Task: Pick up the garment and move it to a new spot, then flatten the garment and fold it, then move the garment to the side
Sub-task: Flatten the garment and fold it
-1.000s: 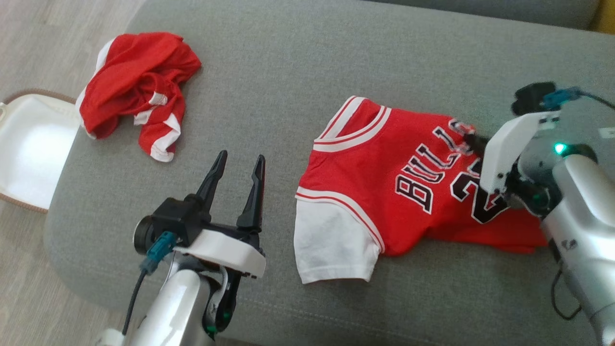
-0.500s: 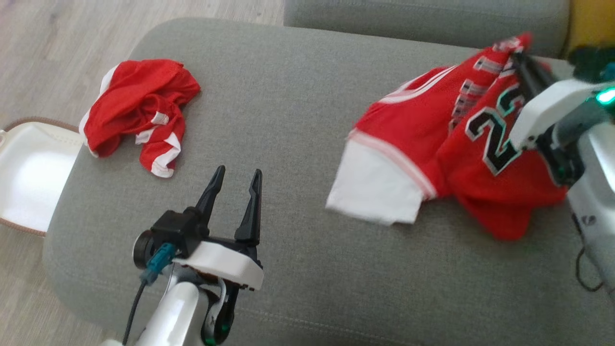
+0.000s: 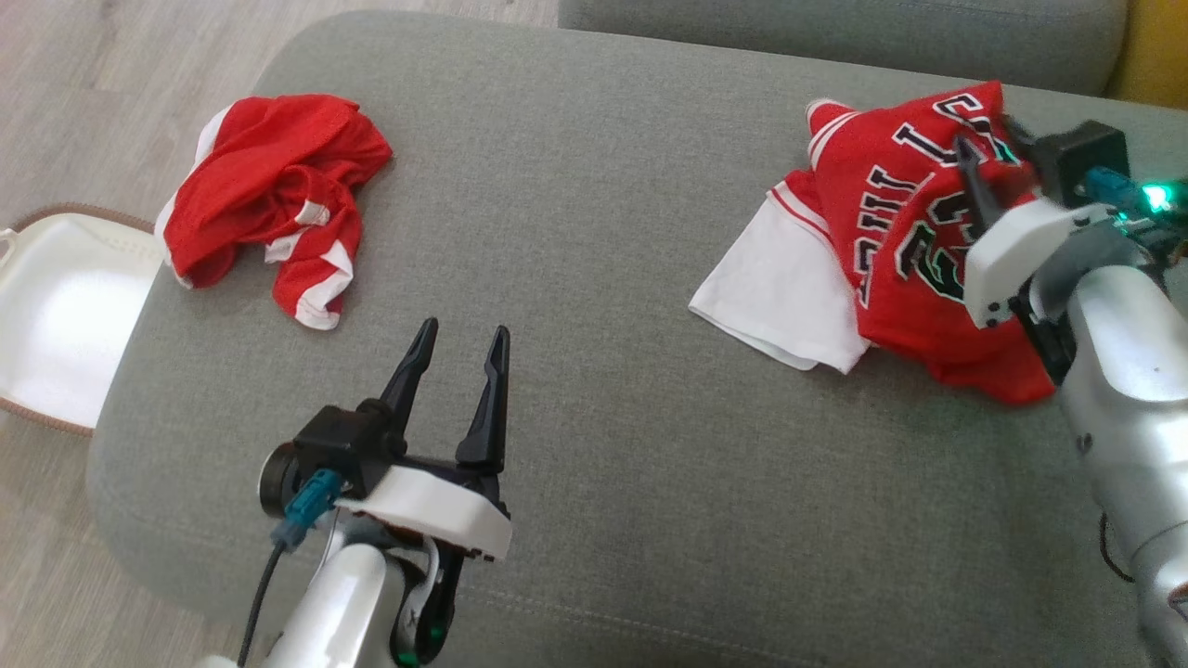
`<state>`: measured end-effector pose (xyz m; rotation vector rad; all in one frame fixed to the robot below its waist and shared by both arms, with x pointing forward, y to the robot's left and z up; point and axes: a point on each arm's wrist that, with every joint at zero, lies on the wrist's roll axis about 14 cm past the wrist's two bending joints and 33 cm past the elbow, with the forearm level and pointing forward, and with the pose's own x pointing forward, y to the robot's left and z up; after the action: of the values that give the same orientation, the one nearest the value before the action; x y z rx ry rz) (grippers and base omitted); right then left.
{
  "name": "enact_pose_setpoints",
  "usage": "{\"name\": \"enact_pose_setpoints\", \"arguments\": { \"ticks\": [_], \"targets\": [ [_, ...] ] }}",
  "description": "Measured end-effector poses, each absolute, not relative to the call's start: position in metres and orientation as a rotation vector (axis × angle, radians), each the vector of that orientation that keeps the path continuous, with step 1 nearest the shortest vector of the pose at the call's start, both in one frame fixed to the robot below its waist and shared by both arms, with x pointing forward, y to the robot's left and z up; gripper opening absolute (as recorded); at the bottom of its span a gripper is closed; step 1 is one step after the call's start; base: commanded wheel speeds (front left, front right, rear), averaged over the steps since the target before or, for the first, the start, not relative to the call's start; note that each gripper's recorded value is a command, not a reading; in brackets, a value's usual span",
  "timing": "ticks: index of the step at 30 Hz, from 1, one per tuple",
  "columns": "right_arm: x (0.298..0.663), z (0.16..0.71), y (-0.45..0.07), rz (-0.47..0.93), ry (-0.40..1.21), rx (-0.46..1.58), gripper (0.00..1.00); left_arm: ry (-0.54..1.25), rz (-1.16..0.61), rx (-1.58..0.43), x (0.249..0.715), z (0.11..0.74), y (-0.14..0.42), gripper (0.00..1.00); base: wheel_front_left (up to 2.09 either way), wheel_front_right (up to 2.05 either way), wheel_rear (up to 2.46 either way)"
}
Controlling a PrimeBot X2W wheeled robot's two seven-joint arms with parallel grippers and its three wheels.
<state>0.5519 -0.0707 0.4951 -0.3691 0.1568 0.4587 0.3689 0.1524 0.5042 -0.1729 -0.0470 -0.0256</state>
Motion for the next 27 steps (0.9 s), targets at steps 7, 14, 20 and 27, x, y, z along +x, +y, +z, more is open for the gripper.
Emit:
{"name": "enact_pose_setpoints", "arguments": {
  "ticks": [7, 14, 20, 27],
  "targets": [
    [0.546, 0.502, -0.082, 0.392, 0.131, -0.303, 1.0, -0.048, -0.042, -0.174, 0.371, 0.505, 0.146, 1.0, 0.0, 0.0, 0.0],
    [0.534, 0.532, -0.114, 0.286, 0.03, -0.197, 1.0, -0.09, -0.07, -0.184, 0.373, 0.519, 0.137, 1.0, 0.0, 0.0, 0.0],
    [0.487, 0.528, -0.129, 0.224, -0.01, -0.051, 1.0, -0.13, -0.123, -0.199, 0.367, 0.532, 0.119, 1.0, 0.0, 0.0, 0.0],
    [0.421, 0.502, -0.156, 0.139, -0.014, 0.046, 1.0, -0.163, -0.188, -0.207, 0.367, 0.545, 0.098, 1.0, 0.0, 0.0, 0.0]
  ]
}}
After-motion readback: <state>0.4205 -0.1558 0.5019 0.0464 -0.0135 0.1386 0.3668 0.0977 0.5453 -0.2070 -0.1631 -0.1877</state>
